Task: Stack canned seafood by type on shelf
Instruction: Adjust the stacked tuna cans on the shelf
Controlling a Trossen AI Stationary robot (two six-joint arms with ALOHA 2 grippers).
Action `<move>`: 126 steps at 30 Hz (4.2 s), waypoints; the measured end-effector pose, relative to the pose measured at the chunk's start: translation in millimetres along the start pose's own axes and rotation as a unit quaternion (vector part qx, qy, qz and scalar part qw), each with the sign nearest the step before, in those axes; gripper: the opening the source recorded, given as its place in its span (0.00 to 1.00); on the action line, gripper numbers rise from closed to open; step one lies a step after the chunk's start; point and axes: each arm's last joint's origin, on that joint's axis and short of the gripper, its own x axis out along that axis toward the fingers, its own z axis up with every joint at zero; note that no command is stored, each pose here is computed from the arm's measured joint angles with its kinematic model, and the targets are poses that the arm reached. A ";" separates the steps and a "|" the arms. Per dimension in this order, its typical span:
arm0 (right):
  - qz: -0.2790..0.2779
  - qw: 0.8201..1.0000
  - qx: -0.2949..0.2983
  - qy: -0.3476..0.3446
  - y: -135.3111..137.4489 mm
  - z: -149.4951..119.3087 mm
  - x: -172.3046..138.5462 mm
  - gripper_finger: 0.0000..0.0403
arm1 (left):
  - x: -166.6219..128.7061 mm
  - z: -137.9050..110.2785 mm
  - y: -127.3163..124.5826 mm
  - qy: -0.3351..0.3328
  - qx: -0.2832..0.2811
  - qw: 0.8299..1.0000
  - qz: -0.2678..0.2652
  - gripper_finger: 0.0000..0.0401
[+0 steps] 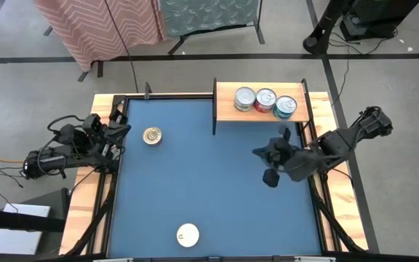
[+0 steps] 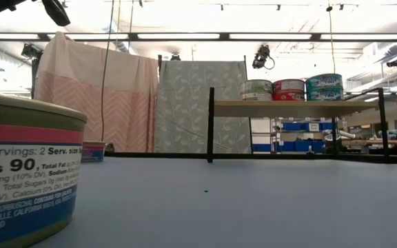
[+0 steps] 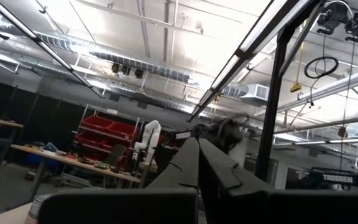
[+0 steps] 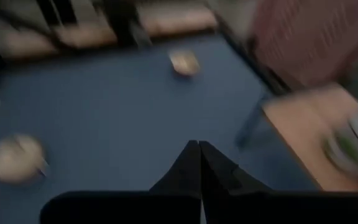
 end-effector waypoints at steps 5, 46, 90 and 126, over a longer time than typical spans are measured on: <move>-0.093 0.988 -0.027 0.120 -21.5 -23.0 5.0 0.01 | 0.0 -1.2 0.8 0.004 0.000 1.000 0.008 0.01; -0.308 0.937 -0.038 0.162 -103.1 -96.0 107.3 0.01 | 0.0 -1.9 1.2 0.007 0.012 1.000 0.011 0.01; -0.447 0.870 -0.002 0.209 -165.7 -95.5 110.3 0.00 | -0.1 1.0 -1.1 -0.003 0.007 1.000 -0.014 0.01; -0.308 0.945 0.010 0.112 -115.0 -39.3 88.9 0.00 | 0.0 0.8 -1.5 -0.001 -0.004 1.000 -0.021 0.01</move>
